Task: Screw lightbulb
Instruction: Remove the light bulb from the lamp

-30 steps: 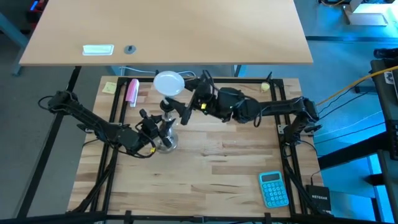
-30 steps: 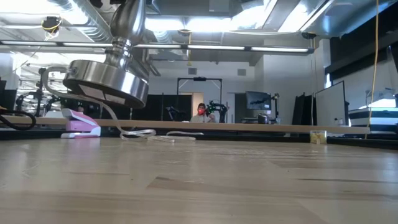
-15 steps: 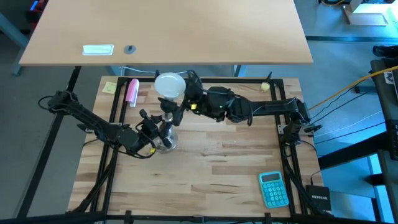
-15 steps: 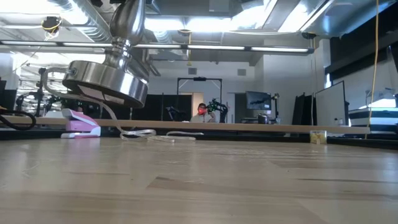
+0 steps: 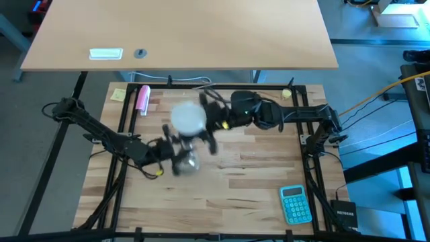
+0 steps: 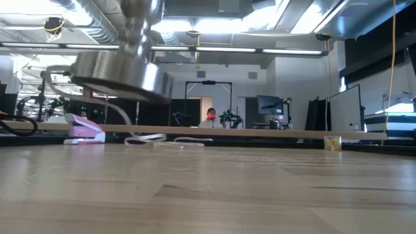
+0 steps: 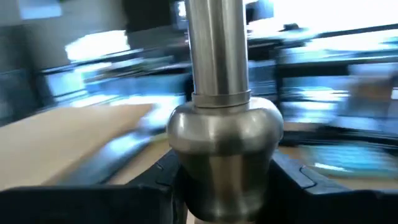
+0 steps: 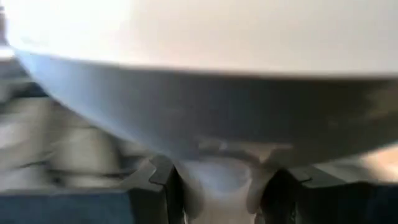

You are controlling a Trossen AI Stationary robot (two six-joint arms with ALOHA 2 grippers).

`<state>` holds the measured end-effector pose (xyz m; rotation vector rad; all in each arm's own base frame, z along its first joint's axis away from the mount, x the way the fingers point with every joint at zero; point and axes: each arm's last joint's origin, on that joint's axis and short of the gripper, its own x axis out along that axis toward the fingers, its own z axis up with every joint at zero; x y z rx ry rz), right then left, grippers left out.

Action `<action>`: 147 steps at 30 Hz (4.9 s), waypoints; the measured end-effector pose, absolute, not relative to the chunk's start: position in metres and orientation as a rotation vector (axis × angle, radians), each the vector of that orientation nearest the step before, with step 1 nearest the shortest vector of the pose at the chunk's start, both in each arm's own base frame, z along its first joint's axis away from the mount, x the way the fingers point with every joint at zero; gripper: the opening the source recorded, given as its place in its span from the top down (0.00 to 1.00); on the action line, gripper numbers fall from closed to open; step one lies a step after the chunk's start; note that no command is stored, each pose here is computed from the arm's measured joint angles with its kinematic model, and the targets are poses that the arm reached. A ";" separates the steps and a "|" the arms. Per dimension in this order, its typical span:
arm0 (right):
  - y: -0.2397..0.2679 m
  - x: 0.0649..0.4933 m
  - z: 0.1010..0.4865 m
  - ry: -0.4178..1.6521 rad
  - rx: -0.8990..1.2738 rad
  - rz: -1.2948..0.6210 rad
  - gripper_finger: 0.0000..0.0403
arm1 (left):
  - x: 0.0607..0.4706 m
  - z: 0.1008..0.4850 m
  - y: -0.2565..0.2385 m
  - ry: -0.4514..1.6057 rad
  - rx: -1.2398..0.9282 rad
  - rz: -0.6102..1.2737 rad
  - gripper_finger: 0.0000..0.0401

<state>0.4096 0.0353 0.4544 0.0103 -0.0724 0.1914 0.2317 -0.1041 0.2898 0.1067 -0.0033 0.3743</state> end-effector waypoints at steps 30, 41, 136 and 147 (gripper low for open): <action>0.048 0.394 0.450 0.097 0.032 0.144 0.03 | 0.237 0.287 -0.099 -0.001 0.053 0.272 0.68; 0.036 0.398 0.448 0.069 0.055 -0.260 0.12 | 0.228 0.287 -0.091 0.023 0.071 0.747 0.68; 0.061 0.289 0.231 1.206 0.007 -0.489 0.65 | 0.226 0.220 -0.045 0.222 0.034 0.319 0.47; 0.058 0.288 0.220 1.242 0.042 -0.427 0.65 | 0.186 0.273 -0.060 0.376 -0.019 0.215 0.37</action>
